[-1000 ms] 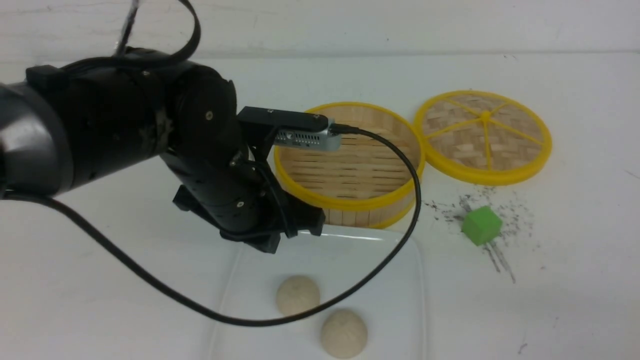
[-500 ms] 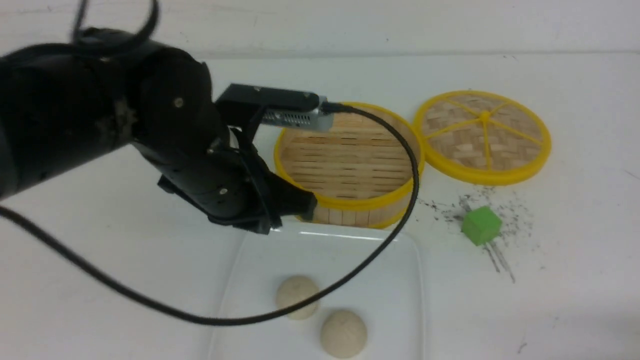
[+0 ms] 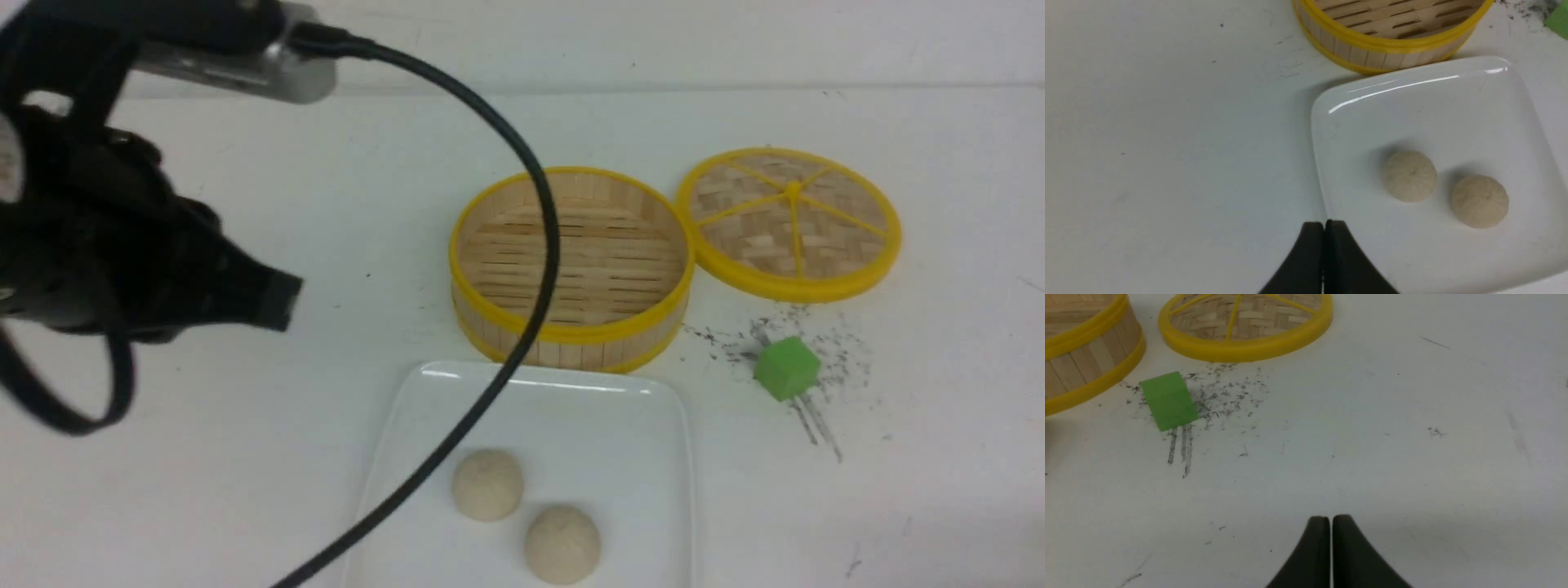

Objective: Put the steamed buns into the plate on the white tablecloth.

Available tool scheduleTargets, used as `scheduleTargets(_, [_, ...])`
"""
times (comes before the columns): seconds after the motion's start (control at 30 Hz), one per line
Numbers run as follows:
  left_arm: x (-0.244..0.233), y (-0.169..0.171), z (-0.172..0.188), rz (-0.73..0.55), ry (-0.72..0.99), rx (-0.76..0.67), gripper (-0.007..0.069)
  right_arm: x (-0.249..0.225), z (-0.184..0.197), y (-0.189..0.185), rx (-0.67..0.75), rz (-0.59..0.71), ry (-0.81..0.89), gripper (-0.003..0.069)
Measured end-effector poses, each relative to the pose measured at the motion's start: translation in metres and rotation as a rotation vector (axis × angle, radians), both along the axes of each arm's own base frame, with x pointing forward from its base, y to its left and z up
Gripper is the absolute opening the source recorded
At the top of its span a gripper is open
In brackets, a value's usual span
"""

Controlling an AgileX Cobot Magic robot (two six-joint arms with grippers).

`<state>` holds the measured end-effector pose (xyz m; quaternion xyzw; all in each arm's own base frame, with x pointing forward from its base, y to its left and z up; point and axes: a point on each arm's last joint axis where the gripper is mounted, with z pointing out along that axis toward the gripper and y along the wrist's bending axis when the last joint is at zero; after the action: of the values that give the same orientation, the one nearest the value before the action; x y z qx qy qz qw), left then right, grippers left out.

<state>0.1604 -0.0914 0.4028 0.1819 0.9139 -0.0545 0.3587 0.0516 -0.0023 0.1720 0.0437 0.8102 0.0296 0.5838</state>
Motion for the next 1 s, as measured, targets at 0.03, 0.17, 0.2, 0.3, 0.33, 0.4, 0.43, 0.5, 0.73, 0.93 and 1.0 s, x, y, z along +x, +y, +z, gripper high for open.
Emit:
scheduleTargets(0.03, [-0.008,0.006,0.004,0.004,-0.009,0.000,0.0022,0.000,0.000,0.000,0.000,0.000,0.000,0.0034])
scheduleTargets(0.17, [-0.038,0.026,0.002,0.007,-0.029,-0.031,0.0022,0.000,0.000,0.000,0.000,0.000,0.000,0.0039])
scheduleTargets(0.2, [-0.048,0.030,-0.001,-0.001,-0.032,-0.058,0.0022,0.000,0.000,0.000,0.000,0.000,0.000,0.0041])
scheduleTargets(0.3, [-0.065,0.036,-0.020,-0.027,-0.026,-0.121,0.0022,0.000,0.000,0.000,0.000,0.000,0.000,0.0044])
scheduleTargets(0.33, [-0.076,0.038,-0.035,-0.052,-0.041,-0.199,0.0022,0.000,0.000,0.000,0.001,0.000,0.000,0.0046])
scheduleTargets(0.4, [-0.079,0.037,-0.047,-0.064,-0.059,-0.245,0.0022,0.000,0.000,0.000,0.001,0.000,0.000,0.0047])
scheduleTargets(0.43, [-0.084,0.037,-0.063,-0.075,-0.097,-0.315,0.0022,0.000,0.000,0.000,0.001,0.000,0.000,0.0048])
scheduleTargets(0.5, [-0.085,0.035,-0.072,-0.076,-0.167,-0.405,0.0022,0.000,0.000,0.000,0.001,0.000,0.000,0.0050])
scheduleTargets(0.73, [-0.083,0.034,-0.083,-0.062,-0.298,-0.583,0.0022,0.000,0.000,0.000,0.001,0.000,0.000,0.0056])
scheduleTargets(0.93, [-0.082,0.034,-0.092,-0.060,-0.292,-0.545,0.0029,0.000,0.000,0.000,0.002,-0.001,0.000,0.0065])
scheduleTargets(1.0, [-0.082,0.034,-0.094,-0.060,-0.280,-0.533,0.0032,0.000,0.000,0.000,0.002,-0.001,0.000,0.0069])
